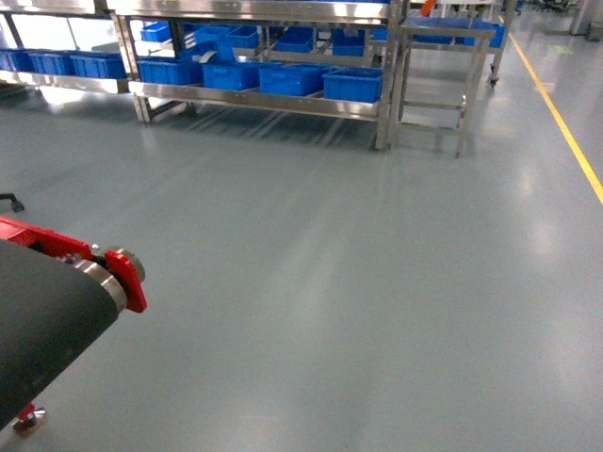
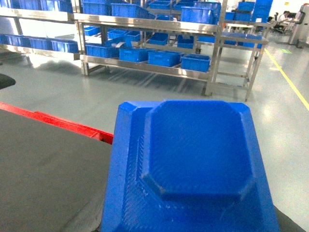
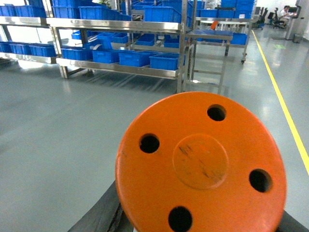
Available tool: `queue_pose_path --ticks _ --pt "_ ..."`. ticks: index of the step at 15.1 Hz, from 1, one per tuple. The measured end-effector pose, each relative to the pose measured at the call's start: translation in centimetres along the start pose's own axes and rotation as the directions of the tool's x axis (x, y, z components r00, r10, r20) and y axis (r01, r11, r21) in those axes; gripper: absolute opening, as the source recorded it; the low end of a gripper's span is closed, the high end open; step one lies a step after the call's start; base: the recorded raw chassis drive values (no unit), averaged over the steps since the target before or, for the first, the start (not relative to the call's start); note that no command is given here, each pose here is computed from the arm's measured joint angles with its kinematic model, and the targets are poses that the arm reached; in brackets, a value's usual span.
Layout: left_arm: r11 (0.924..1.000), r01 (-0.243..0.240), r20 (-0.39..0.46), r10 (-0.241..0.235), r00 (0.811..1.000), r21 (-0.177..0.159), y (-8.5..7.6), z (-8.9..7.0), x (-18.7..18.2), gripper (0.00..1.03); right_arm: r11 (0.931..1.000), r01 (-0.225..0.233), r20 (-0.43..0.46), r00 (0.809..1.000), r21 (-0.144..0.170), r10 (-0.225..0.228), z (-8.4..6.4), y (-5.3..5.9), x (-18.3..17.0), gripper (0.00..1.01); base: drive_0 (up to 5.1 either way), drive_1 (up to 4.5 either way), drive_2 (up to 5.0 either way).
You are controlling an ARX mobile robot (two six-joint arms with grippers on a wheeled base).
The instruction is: Sort blue parts and orange caps into right shelf containers
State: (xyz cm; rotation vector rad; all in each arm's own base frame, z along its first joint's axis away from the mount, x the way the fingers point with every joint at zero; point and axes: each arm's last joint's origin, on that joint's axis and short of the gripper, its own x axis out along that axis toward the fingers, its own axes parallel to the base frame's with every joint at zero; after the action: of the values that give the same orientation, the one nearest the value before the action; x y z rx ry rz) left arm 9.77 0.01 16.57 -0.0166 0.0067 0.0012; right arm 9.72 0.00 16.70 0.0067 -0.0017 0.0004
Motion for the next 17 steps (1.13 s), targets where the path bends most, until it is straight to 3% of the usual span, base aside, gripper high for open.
queue_pose_path --ticks 17 --pt "1.0 0.0 0.0 0.0 1.0 0.0 0.0 0.0 0.0 0.42 1.0 0.0 0.0 1.0 0.0 0.0 0.0 0.0 0.0 0.45 -1.6 -1.62 -1.6"
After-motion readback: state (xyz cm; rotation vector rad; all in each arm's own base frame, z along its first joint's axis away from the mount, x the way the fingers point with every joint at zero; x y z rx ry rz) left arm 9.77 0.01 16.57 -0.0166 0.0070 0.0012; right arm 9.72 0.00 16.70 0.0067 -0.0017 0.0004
